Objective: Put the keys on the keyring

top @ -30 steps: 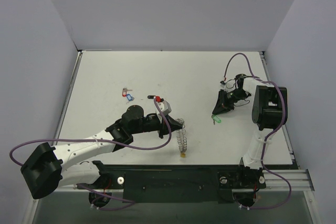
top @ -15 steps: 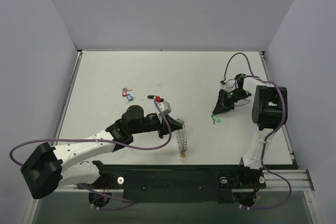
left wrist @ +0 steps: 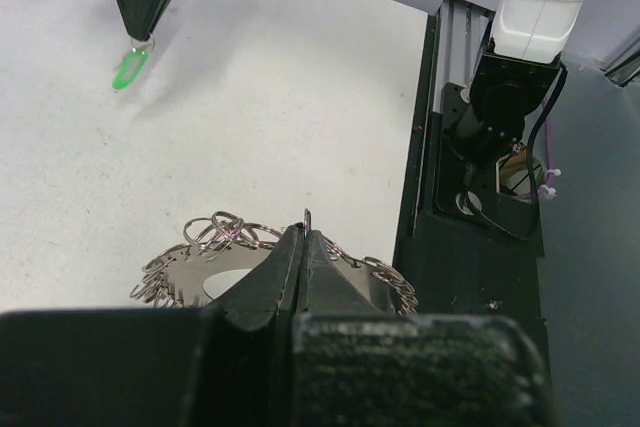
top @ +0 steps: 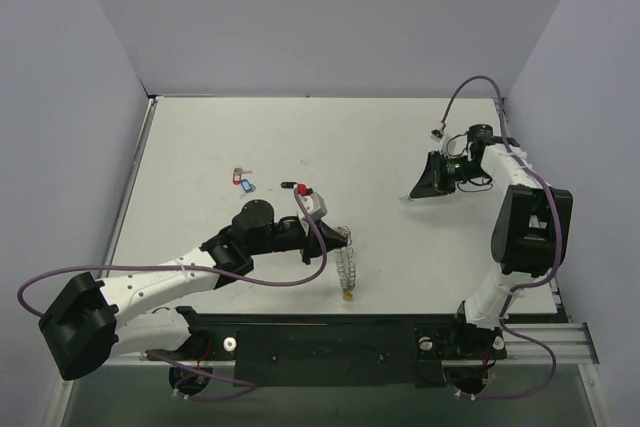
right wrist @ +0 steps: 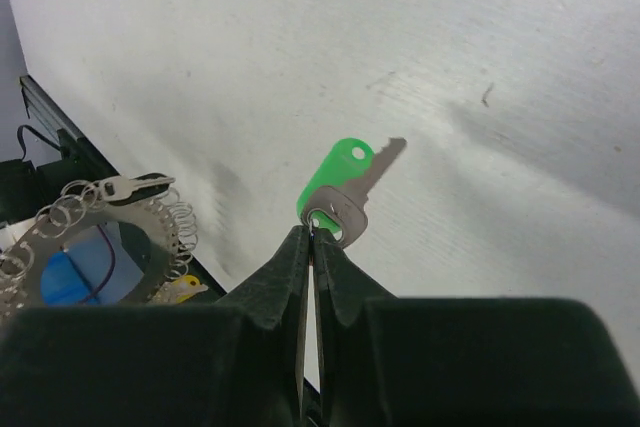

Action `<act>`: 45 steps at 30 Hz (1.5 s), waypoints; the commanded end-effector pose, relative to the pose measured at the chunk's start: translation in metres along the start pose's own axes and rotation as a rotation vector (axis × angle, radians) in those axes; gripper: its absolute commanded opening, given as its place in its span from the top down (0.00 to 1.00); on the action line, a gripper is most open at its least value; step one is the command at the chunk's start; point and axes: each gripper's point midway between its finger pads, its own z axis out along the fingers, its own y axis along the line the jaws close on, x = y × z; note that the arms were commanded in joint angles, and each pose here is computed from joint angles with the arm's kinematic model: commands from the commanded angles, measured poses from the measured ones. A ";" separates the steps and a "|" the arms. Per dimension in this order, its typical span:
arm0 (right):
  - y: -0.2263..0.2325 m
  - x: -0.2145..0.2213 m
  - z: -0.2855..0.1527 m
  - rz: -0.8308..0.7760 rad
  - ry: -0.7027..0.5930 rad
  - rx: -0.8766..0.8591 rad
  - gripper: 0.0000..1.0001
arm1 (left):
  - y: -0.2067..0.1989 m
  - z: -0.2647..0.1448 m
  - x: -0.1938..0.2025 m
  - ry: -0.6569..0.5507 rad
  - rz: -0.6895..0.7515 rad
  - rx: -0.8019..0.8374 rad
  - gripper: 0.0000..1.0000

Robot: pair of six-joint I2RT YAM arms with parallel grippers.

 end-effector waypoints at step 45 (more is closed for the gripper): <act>0.065 0.099 -0.100 -0.508 0.107 0.167 1.00 | -0.009 -0.010 -0.075 -0.309 0.273 -0.005 1.00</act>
